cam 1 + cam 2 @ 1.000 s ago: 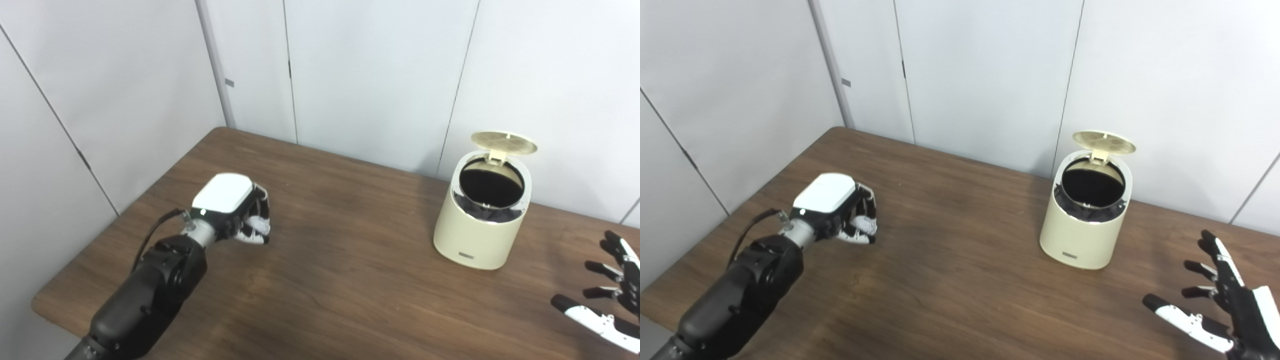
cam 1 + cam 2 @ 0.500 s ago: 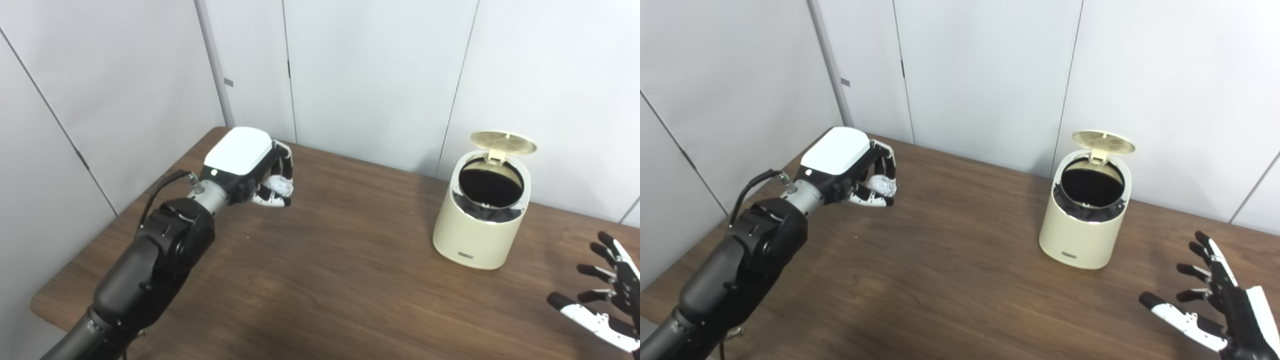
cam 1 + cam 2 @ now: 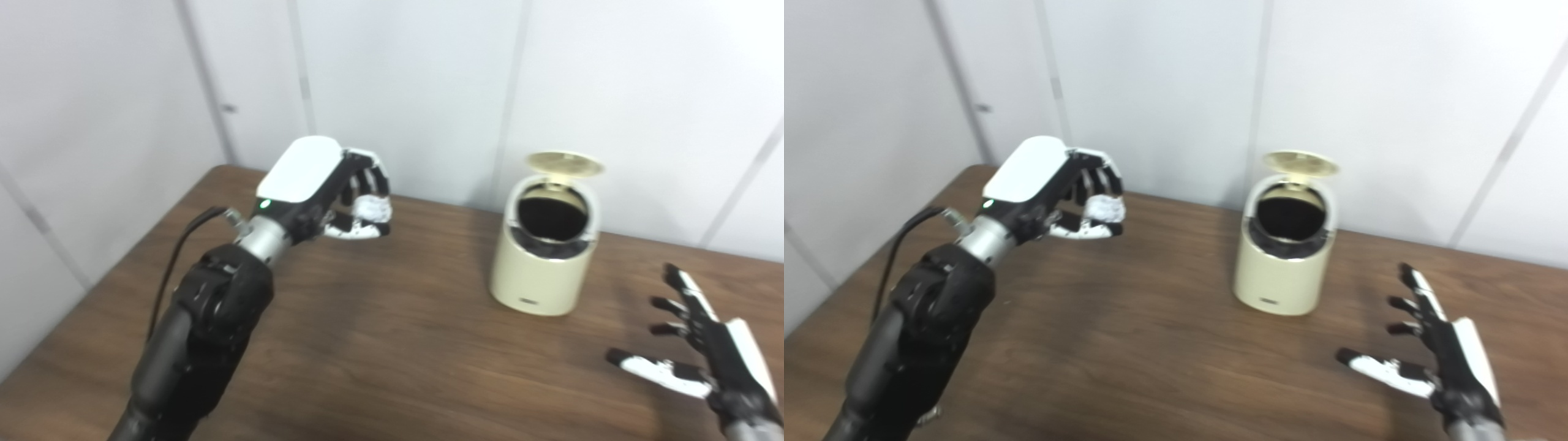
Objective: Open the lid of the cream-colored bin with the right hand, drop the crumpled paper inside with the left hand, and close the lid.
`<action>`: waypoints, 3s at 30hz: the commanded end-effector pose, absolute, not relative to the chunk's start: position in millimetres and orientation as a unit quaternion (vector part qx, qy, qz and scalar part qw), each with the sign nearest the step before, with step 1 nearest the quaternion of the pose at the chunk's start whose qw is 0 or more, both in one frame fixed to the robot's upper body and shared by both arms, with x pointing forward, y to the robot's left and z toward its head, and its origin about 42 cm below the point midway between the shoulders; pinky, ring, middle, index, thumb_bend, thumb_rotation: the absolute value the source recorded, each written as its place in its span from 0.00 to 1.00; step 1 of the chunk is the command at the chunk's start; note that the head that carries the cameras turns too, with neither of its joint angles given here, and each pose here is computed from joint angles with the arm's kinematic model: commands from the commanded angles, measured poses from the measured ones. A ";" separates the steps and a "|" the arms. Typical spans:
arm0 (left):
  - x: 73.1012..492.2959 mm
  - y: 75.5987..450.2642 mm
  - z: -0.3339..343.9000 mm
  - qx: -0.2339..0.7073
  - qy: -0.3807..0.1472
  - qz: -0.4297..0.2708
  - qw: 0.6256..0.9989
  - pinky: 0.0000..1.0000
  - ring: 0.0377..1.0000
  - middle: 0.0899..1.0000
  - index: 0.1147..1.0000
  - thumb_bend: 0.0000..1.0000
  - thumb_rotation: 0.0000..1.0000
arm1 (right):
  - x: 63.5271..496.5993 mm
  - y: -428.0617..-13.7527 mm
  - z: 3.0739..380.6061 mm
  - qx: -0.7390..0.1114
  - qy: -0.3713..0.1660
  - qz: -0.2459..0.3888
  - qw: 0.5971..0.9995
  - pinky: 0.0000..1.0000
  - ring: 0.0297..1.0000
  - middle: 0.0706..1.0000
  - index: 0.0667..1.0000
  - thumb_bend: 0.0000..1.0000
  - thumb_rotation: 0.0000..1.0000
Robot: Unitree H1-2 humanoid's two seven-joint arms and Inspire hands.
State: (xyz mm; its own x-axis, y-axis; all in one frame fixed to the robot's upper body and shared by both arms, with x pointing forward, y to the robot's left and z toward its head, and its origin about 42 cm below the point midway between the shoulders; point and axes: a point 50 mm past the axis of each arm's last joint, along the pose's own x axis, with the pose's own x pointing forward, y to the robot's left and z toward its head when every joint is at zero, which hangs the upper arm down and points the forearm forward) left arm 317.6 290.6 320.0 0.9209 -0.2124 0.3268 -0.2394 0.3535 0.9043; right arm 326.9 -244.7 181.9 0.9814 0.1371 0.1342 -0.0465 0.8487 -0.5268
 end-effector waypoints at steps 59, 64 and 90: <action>404.8 190.6 325.9 0.446 -0.380 -0.010 0.810 0.34 0.36 0.41 0.47 0.50 0.00 | 341.6 -213.7 173.1 -0.291 -0.123 0.063 0.947 0.68 0.83 0.93 0.93 0.80 0.34; 408.6 184.1 323.7 0.446 -0.382 -0.011 0.809 0.33 0.37 0.41 0.47 0.50 0.00 | 341.8 -212.2 173.5 -0.287 -0.124 0.062 0.948 0.68 0.83 0.93 0.93 0.80 0.33; 425.4 149.1 309.1 0.433 -0.393 -0.038 0.811 0.34 0.37 0.42 0.46 0.50 0.00 | 338.9 -212.9 173.8 -0.290 -0.125 0.055 0.947 0.69 0.84 0.93 0.93 0.81 0.35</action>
State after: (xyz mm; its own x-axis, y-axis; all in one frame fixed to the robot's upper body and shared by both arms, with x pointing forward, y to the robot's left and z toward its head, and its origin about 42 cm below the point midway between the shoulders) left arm 420.3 155.1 279.0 0.7573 -0.4046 0.5126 -0.2012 0.6023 0.7725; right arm 333.6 -216.4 156.3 0.9771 0.1724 0.1246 -0.0715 0.8177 -0.5712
